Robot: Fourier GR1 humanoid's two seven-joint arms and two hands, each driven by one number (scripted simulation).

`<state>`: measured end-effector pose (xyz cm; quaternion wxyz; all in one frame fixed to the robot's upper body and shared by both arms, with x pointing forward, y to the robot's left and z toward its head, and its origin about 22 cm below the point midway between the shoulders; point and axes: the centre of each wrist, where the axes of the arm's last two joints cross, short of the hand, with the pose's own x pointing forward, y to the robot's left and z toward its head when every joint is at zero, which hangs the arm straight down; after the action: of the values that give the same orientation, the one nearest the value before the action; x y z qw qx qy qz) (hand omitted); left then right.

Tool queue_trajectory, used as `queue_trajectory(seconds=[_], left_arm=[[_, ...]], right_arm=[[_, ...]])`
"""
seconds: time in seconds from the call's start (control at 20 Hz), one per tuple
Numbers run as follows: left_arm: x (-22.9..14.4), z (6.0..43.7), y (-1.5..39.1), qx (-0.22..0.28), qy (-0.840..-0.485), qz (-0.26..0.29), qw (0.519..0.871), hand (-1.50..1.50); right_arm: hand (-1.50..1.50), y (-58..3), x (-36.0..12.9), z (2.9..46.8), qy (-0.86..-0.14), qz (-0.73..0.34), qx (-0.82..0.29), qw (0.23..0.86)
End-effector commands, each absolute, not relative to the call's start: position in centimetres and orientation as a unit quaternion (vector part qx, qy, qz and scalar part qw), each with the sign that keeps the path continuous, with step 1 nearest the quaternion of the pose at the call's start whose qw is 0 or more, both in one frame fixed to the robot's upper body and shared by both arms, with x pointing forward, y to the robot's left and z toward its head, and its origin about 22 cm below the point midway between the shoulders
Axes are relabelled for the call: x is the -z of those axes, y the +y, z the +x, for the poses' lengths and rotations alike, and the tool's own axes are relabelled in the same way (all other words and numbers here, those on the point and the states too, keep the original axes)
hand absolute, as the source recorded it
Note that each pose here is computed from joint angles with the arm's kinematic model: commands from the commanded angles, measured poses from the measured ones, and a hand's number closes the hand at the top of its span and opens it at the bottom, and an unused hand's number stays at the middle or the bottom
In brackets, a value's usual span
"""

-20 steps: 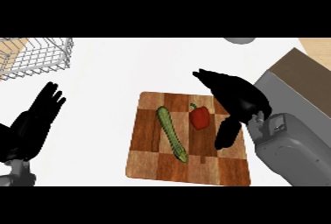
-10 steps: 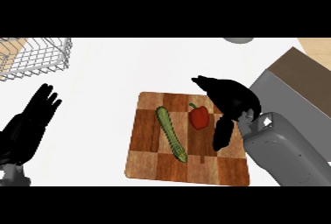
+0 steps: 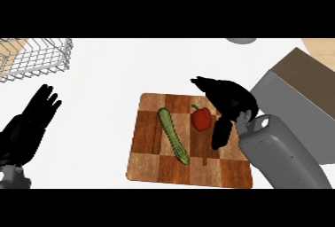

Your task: Pick the bell pepper from the cutting board and place it in the cardboard box

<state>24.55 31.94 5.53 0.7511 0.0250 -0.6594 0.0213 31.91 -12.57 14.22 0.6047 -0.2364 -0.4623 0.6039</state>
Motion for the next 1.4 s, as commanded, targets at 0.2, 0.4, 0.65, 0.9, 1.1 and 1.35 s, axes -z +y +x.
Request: queue_trajectory(seconds=[0.2, 0.4, 0.65, 0.9, 1.1, 1.35], left_arm=[[-6.7, 26.4, 31.4, -0.022, -0.655, 0.03, 0.755, 0.0], [-6.0, 23.0, 31.9, -0.017, -0.664, 0.031, 0.747, 0.0], [-5.7, 25.2, 32.5, -0.022, -0.659, 0.029, 0.751, 0.0], [-5.9, 22.7, 32.3, -0.017, -0.661, 0.03, 0.75, 0.0], [-5.7, 24.8, 31.2, -0.015, -0.662, 0.022, 0.749, 0.0], [-6.5, 24.2, 32.1, -0.021, -0.661, 0.023, 0.75, 0.0]], right_arm=[[-1.5, -11.2, -14.0, 32.3, -0.469, -0.248, -0.617, 0.582], [-1.5, -11.0, -10.8, 31.8, -0.448, -0.265, -0.624, 0.583], [-1.5, -10.6, -13.0, 32.5, -0.432, -0.268, -0.632, 0.585], [-1.5, -8.9, -11.0, 32.5, -0.429, -0.272, -0.624, 0.594], [-1.5, -10.5, -9.2, 33.7, -0.414, -0.28, -0.631, 0.592], [-1.5, -10.1, -8.0, 33.5, -0.398, -0.289, -0.641, 0.589]])
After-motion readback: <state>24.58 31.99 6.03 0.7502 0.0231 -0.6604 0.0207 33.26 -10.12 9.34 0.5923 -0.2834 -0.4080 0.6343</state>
